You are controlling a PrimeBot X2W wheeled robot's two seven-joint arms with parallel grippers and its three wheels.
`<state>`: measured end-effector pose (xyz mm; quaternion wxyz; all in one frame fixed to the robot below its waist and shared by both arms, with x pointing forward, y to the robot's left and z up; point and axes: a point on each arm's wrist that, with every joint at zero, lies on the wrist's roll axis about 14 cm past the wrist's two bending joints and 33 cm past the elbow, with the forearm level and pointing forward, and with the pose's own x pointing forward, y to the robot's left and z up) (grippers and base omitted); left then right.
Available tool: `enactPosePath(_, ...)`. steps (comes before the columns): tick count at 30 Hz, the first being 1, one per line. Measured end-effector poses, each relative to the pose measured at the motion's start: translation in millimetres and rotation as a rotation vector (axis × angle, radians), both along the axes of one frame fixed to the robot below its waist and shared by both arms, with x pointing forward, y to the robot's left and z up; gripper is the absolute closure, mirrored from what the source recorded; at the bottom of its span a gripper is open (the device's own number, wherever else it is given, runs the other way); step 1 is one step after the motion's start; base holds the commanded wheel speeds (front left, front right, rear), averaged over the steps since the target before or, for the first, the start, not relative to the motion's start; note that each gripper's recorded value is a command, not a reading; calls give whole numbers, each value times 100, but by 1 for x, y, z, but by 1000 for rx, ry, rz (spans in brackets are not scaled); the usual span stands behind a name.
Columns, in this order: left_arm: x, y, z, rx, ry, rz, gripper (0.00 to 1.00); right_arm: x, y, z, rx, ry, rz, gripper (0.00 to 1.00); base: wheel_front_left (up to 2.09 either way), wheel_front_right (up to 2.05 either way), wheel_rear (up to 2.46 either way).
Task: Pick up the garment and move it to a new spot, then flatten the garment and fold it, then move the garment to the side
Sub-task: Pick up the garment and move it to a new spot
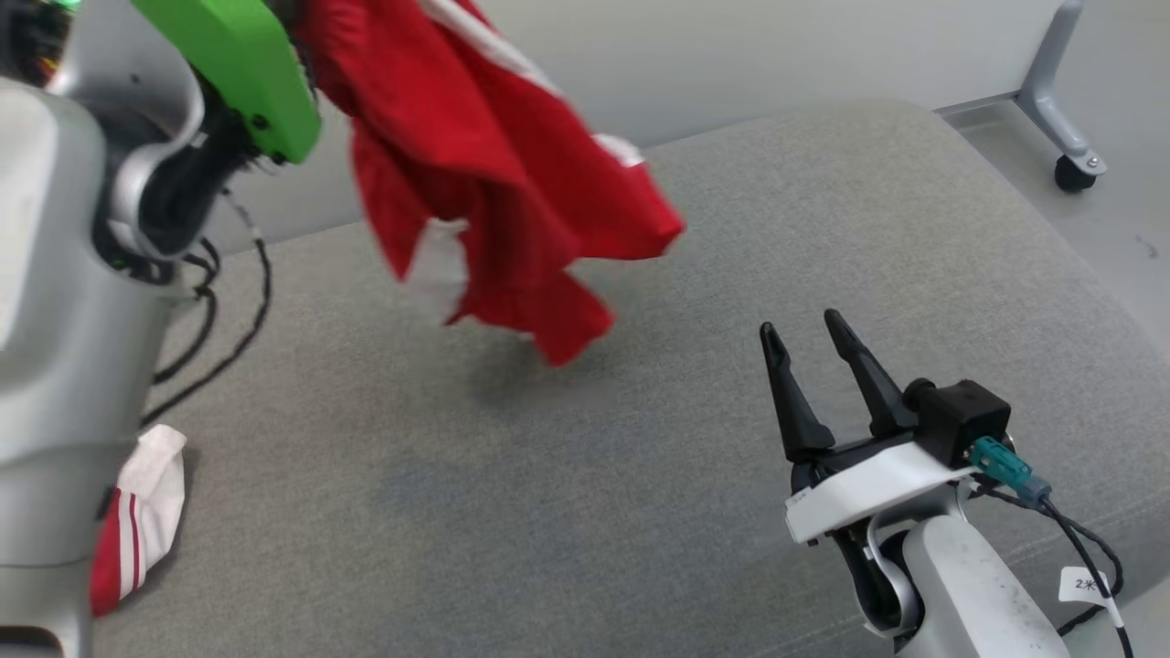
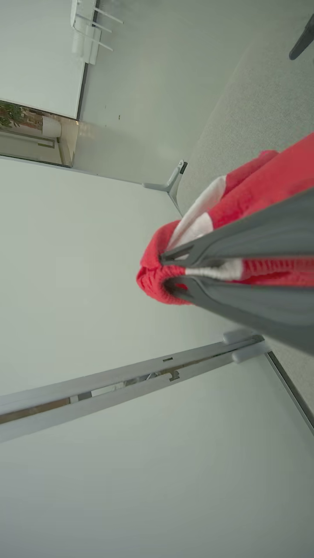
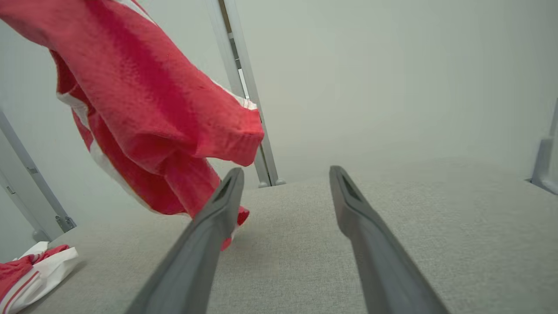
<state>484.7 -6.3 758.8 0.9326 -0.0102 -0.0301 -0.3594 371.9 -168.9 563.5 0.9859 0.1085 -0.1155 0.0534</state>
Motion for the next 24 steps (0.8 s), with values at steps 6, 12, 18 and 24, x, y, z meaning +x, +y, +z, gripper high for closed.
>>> enactPosePath(6, -9, -13, -98, -116, 210, -46, 100, 4, -11, -9, -10, 26, -33, 0, 0, 0, 0)
enactPosePath(12, -25, 27, -236, -165, 494, 59, 100, 11, -7, -21, -21, 58, -15, 0, 0, 0, 0)
enactPosePath(18, -38, 74, -302, -144, 569, 217, 0, 21, 9, -26, -34, 72, 40, 0, 0, 0, 0)
enactPosePath(24, -47, 104, -316, -154, 525, 320, 0, 24, 26, -25, -42, 69, 90, 0, 0, 0, 0)
